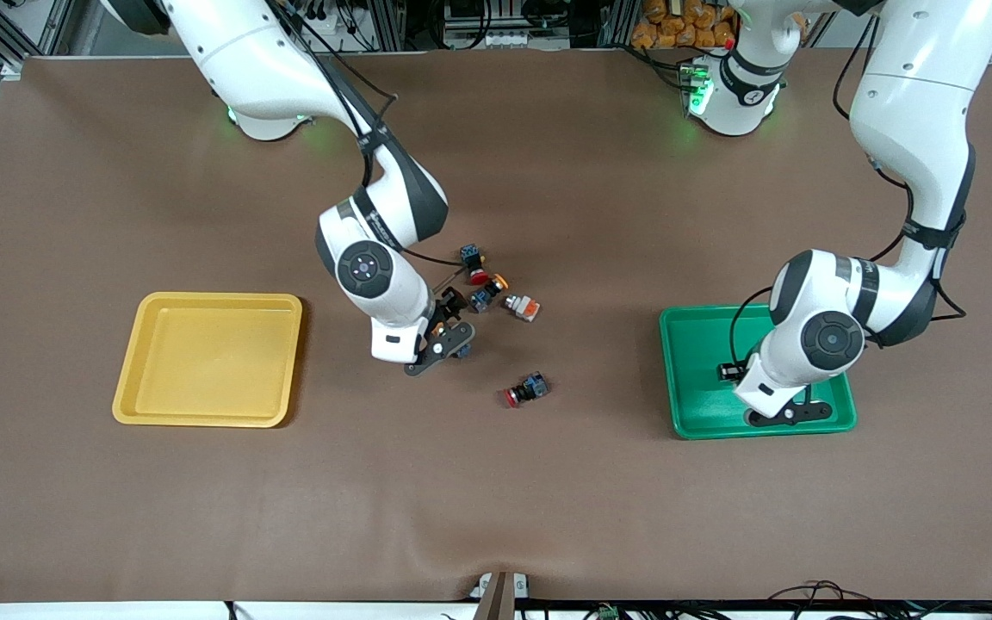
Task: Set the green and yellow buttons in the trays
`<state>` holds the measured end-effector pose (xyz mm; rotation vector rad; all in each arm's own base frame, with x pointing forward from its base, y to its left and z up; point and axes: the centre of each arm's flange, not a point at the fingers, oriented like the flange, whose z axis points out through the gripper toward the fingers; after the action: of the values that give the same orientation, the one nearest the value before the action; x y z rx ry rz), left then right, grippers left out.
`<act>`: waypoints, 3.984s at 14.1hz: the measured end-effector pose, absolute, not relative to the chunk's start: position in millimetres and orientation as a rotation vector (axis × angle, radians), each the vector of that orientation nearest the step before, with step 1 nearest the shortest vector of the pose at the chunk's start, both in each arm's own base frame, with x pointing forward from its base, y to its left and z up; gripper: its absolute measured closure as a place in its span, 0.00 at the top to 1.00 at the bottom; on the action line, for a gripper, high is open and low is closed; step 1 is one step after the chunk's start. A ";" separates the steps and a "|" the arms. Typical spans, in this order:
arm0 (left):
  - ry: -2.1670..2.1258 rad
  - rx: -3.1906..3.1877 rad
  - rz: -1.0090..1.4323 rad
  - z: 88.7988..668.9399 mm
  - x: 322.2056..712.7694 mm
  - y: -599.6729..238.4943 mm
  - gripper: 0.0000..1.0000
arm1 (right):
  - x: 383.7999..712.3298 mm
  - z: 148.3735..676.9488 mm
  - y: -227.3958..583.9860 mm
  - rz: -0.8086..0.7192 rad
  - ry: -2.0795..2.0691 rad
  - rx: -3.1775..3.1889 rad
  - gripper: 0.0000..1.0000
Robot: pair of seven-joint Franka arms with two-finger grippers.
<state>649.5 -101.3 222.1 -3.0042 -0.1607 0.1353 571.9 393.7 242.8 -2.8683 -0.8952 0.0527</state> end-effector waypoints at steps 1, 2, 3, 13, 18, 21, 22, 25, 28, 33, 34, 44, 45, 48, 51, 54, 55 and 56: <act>-0.170 -3.004 0.138 220.2 650.0 -96.8 0.66 | 571.8 236.2 395.4 0.041 -0.896 -2.868 1.00; -0.175 -3.004 0.140 219.3 650.3 -94.6 0.66 | 572.0 230.5 397.1 0.025 -0.896 -2.868 1.00; -0.175 -3.004 0.139 219.3 650.6 -94.0 0.66 | 572.0 224.4 399.1 0.006 -0.896 -2.867 1.00; -0.317 -3.145 0.093 263.3 658.5 -139.9 1.00 | 561.0 179.9 414.4 -0.038 -0.922 -2.890 0.62; -0.594 -3.110 0.146 255.5 618.9 -264.8 1.00 | 587.3 186.9 385.5 -0.081 -0.867 -2.927 0.43; -0.717 -3.068 0.175 239.8 591.5 -327.7 1.00 | 610.0 202.7 353.5 -0.045 -0.790 -2.953 0.43; -0.749 -3.055 0.182 236.0 582.5 -345.0 1.00 | 616.0 211.9 339.8 -0.004 -0.763 -2.965 0.43; -0.858 -3.013 0.190 230.6 560.5 -380.5 1.00 | 635.5 252.0 280.1 0.129 -0.650 -2.999 0.43; -0.965 -2.991 0.179 225.8 539.5 -414.0 1.00 | 650.0 283.5 212.7 0.215 -0.519 -3.040 0.43; -1.047 -2.974 0.176 217.0 505.9 -463.0 1.00 | 653.3 271.3 111.3 0.387 -0.292 -3.072 0.43; -1.049 -2.982 0.175 213.4 502.2 -469.4 1.00 | 650.9 264.4 96.9 0.410 -0.257 -3.074 0.43; -1.074 -2.982 0.198 176.9 497.4 -473.5 0.89 | 643.6 208.5 -22.3 0.368 0.066 -3.065 0.43; -1.074 -2.980 0.199 175.7 497.3 -473.3 0.76 | 639.2 196.1 -25.2 0.362 0.075 -3.070 0.43; -1.075 -2.980 0.199 175.2 497.9 -473.1 0.45 | 632.5 181.9 -33.6 0.372 0.098 -3.069 0.43; -1.094 -2.994 0.179 183.8 508.1 -471.9 0.41 | 632.7 183.0 -38.2 0.367 0.100 -3.068 0.48; -1.111 -3.008 0.136 209.9 536.0 -452.4 0.41 | 632.8 182.8 -35.9 0.366 0.095 -3.062 0.76; -1.087 -3.013 0.124 226.1 550.1 -438.4 0.41 | 632.9 182.7 -33.7 0.366 0.093 -3.058 0.85; -1.051 -3.018 0.112 245.6 565.8 -420.4 0.41 | 633.3 182.8 -31.3 0.365 0.088 -3.055 0.96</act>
<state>565.8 -420.4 245.6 -3.0177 -1.0513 0.1122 633.3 -31.3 182.8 -3.0554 0.0879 0.3647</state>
